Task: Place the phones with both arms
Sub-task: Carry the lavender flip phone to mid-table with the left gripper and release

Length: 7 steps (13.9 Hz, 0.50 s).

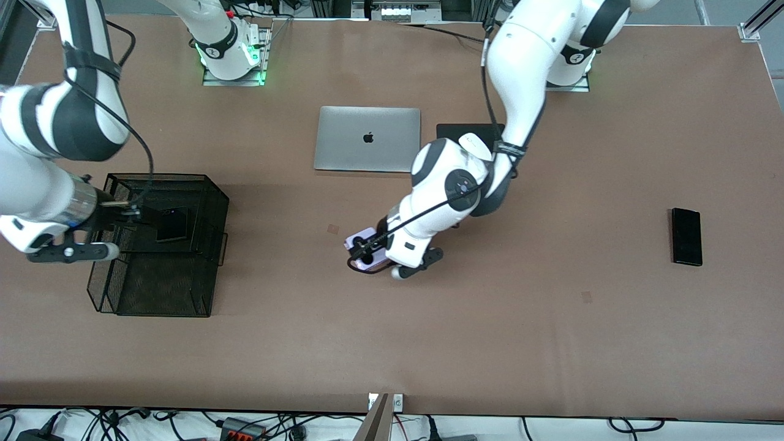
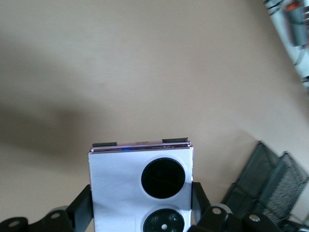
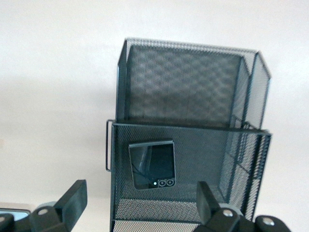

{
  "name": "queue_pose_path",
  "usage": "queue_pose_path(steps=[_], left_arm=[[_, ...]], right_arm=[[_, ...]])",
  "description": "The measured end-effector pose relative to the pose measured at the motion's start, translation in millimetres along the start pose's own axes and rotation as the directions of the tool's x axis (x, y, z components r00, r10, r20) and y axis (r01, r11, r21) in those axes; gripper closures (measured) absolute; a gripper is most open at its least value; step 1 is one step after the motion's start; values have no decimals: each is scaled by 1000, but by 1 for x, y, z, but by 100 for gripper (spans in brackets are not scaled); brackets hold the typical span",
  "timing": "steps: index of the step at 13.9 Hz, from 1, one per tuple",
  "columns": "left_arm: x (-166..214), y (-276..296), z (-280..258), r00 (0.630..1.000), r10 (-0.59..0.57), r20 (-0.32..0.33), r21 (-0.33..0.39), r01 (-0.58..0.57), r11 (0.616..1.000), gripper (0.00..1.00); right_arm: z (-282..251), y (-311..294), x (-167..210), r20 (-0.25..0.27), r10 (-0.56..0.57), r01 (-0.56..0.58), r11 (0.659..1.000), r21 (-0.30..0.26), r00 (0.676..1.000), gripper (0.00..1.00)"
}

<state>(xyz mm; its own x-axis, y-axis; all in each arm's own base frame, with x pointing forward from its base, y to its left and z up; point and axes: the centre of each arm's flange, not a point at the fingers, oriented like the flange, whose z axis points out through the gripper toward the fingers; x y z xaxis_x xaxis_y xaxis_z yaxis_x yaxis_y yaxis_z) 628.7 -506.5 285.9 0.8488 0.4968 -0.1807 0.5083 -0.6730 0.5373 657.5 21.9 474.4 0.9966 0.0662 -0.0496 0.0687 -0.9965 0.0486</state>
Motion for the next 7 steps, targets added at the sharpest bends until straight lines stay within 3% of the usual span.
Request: queue_pose_path(steps=[2,4,7], left_arm=[[-24,-1,28,998,37,-52,-39,-39,999,17],[-48,-2,51,993,95,-72,-30,-98,995,17],[-70,-7,70,937,343,-73,101,-335,937,17]], right_arm=[[-16,0,3,-27,-1,1,1000,-1,1000,0],[-23,0,2,-30,-1,0,1000,-1,1000,0],[-22,0,0,-6,3,-3,1000,0,1000,0]])
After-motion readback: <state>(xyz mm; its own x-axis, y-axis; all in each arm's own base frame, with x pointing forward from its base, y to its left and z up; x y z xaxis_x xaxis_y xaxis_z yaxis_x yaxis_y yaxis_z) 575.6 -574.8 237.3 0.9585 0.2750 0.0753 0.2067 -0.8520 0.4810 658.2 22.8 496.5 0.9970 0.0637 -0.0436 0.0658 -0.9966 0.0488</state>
